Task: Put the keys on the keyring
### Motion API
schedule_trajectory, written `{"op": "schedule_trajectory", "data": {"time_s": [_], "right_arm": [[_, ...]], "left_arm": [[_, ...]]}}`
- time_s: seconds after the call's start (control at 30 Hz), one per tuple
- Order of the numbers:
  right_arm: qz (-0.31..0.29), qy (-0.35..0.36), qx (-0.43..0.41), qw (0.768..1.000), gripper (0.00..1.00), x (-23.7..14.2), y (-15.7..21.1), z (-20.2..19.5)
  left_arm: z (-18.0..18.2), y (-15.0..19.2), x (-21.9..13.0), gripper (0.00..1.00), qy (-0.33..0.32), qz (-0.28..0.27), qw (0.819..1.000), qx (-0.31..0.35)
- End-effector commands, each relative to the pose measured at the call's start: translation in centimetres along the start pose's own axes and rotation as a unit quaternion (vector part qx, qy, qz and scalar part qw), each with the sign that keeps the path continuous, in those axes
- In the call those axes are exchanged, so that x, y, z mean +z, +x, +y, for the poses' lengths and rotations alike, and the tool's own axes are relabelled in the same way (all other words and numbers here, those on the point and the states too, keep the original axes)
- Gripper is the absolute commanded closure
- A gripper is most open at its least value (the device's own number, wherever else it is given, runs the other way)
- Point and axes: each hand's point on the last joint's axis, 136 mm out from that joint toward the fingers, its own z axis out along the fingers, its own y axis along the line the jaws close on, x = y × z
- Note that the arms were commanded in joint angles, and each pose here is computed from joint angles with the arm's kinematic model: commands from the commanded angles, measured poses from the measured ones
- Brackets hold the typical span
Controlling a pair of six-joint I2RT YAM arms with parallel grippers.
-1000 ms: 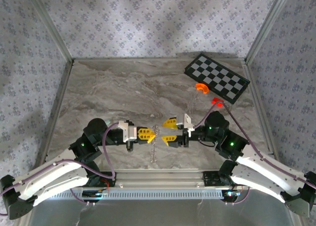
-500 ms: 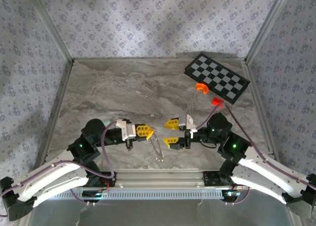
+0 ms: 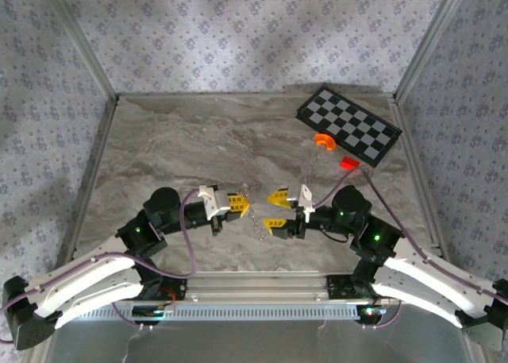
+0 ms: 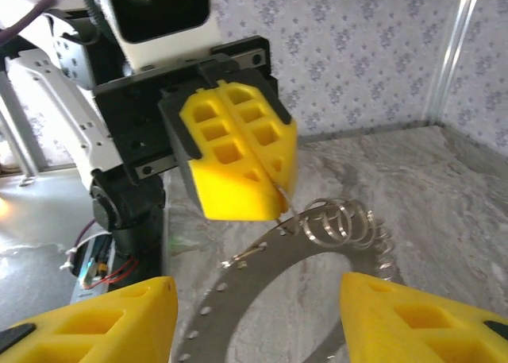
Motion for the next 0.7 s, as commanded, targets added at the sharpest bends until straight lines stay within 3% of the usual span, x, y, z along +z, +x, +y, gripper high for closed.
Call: {"op": "schedule_trajectory", "data": {"time_s": [0.0,0.2,0.37,0.5,0.67], "right_arm": [[0.029,0.052,0.028,0.998,0.42,0.3,0.7,-2.4],[0.039,0.104,0.109,0.988,0.22,0.3,0.4,-7.0],[0.067,0.140,0.167,0.974,0.18,1.5,1.2,-11.6],[0.112,0.146,0.178,0.967,0.02,3.5,2.8,-13.8],[0.185,0.151,0.200,0.950,0.00,6.5,6.4,-17.0]], "left_arm": [[0.4,-2.6,-0.3,1.00,-0.008,-0.034,0.999,0.021],[1.6,-1.6,-0.8,1.00,-0.047,-0.005,0.999,0.004],[2.7,-0.2,-1.6,1.00,-0.087,0.032,0.996,-0.020],[3.1,0.7,-2.7,1.00,-0.111,0.043,0.993,-0.028],[3.1,1.1,-4.1,1.00,-0.126,0.042,0.991,-0.034]]}}
